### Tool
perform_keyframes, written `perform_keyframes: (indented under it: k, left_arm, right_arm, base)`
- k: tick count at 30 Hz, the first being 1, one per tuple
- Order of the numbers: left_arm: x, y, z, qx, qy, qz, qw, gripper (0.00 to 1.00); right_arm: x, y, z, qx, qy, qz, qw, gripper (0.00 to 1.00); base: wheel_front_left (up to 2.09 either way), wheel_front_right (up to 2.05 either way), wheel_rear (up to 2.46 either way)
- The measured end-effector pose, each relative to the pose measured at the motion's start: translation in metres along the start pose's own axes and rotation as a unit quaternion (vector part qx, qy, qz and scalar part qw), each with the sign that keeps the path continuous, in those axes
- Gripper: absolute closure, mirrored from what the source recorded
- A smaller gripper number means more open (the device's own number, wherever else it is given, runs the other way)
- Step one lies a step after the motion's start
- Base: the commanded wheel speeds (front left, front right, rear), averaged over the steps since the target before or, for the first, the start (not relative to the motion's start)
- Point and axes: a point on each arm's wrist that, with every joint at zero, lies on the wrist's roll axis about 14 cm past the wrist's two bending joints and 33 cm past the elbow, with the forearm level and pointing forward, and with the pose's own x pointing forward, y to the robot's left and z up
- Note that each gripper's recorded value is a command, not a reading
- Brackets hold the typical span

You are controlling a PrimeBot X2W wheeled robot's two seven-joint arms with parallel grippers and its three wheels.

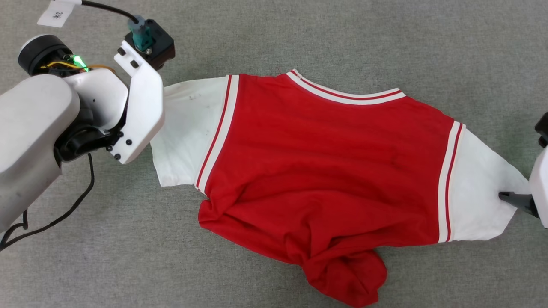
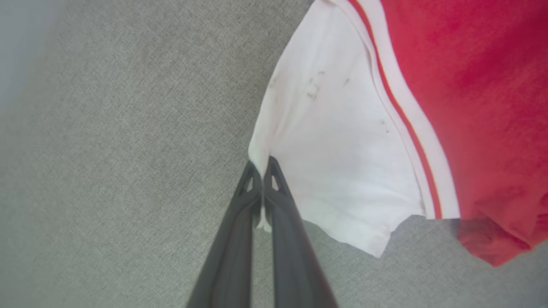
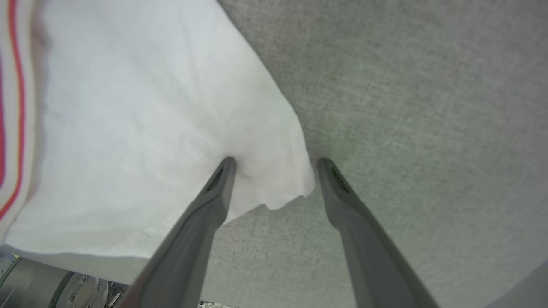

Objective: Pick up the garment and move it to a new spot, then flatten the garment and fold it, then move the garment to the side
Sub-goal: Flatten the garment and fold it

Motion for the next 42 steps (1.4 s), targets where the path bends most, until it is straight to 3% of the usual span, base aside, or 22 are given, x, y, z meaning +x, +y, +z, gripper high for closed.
perform_keyframes:
  k: [5,6,7,8,9,15,21,30,37,39,42]
  left_arm:
    - [0.005,0.000,-0.001,-0.001,0.004,-0.003,1.000,1.00]
    - [0.005,0.000,-0.002,-0.001,0.004,-0.004,1.000,1.00]
    - [0.005,0.000,-0.002,-0.002,0.005,-0.004,1.000,1.00]
    - [0.005,0.000,-0.001,-0.002,0.003,-0.004,1.000,1.00]
    - [0.004,0.000,-0.001,-0.004,0.002,-0.003,1.000,1.00]
    - [-0.010,-0.001,0.009,-0.005,-0.029,0.010,1.000,1.00]
    - [-0.045,-0.006,0.027,0.008,-0.083,0.031,0.996,1.00]
    - [-0.119,-0.006,0.070,0.043,-0.209,0.079,0.974,1.00]
    - [-0.179,-0.001,0.117,0.073,-0.309,0.125,0.940,1.00]
    - [-0.197,0.007,0.138,0.082,-0.344,0.145,0.924,1.00]
    - [-0.204,0.017,0.156,0.085,-0.366,0.159,0.913,1.00]
  right_arm:
    - [0.015,0.007,-0.002,0.005,0.005,0.007,1.000,0.00]
    - [0.017,0.007,-0.002,0.008,0.002,0.008,1.000,0.22]
    - [0.018,0.007,-0.001,0.005,-0.002,0.007,1.000,0.22]
    - [0.018,0.007,0.000,0.004,-0.008,0.005,1.000,0.93]
    - [0.017,0.006,0.002,0.005,-0.015,0.004,1.000,1.00]
    - [-0.005,0.003,0.032,0.003,-0.112,-0.006,0.994,1.00]
    - [-0.067,-0.006,0.067,-0.030,-0.241,-0.028,0.970,1.00]
    - [-0.165,-0.004,0.105,-0.068,-0.407,-0.055,0.909,1.00]
    - [-0.230,0.006,0.137,-0.108,-0.499,-0.086,0.855,1.00]
    - [-0.252,0.009,0.156,-0.120,-0.531,-0.100,0.833,1.00]
    - [-0.269,0.007,0.176,-0.131,-0.549,-0.119,0.817,1.00]
  base:
    - [0.00,0.00,0.00]
    - [0.00,0.00,0.00]
    - [0.00,0.00,0.00]
    - [0.00,0.00,0.00]
    - [0.00,0.00,0.00]
    - [0.00,0.00,0.00]
    - [0.00,0.00,0.00]
    - [0.00,0.00,0.00]
    - [0.00,0.00,0.00]
    - [0.00,0.00,0.00]
    - [0.00,0.00,0.00]
